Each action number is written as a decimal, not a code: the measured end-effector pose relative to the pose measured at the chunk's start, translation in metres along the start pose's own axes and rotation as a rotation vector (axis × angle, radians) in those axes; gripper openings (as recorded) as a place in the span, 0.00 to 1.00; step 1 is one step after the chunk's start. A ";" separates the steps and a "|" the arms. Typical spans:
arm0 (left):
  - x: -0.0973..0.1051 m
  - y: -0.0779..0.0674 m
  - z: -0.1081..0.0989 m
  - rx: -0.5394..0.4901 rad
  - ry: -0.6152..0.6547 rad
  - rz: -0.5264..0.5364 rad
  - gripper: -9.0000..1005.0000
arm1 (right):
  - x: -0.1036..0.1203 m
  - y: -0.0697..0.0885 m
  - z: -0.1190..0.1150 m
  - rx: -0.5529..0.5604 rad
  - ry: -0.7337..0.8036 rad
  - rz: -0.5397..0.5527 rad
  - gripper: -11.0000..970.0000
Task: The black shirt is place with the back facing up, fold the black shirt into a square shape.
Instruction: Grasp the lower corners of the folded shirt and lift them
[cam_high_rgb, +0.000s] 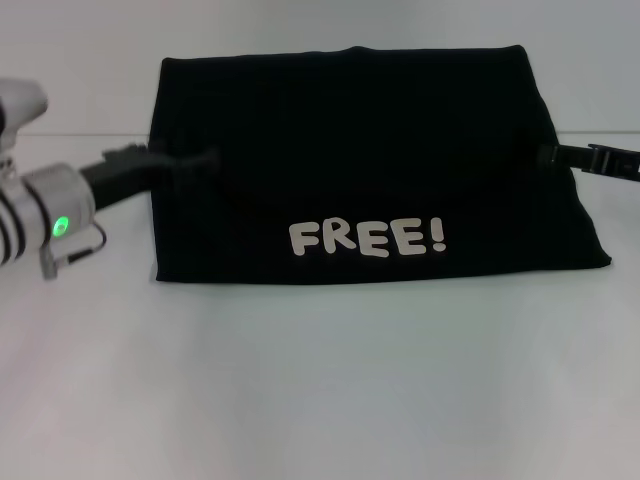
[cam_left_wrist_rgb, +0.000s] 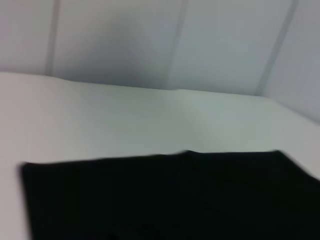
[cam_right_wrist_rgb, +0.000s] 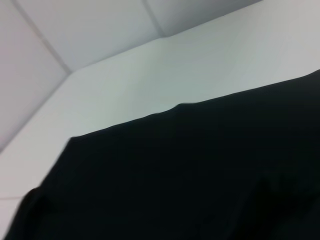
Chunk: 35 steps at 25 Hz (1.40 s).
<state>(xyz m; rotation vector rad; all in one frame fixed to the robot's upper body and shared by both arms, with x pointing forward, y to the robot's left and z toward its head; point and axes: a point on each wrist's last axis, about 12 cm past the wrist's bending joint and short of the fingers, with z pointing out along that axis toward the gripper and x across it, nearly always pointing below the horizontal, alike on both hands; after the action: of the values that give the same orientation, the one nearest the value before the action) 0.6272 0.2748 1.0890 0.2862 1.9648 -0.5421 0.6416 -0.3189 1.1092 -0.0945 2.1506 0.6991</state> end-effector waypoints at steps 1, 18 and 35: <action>0.004 -0.001 -0.005 0.025 0.002 -0.009 0.85 | 0.000 0.000 -0.003 -0.018 0.007 -0.002 0.64; 0.040 0.006 -0.028 0.035 0.195 -0.231 0.91 | 0.014 -0.008 -0.018 -0.047 0.033 0.063 0.63; 0.047 0.000 -0.027 0.064 0.302 -0.133 0.89 | 0.015 -0.008 -0.015 -0.036 0.030 0.065 0.63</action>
<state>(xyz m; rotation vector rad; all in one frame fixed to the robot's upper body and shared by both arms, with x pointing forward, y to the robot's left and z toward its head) 0.5854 0.2864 1.0565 0.2924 2.2733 -0.6808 0.6240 -0.3306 1.1020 -0.0550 2.1781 0.7786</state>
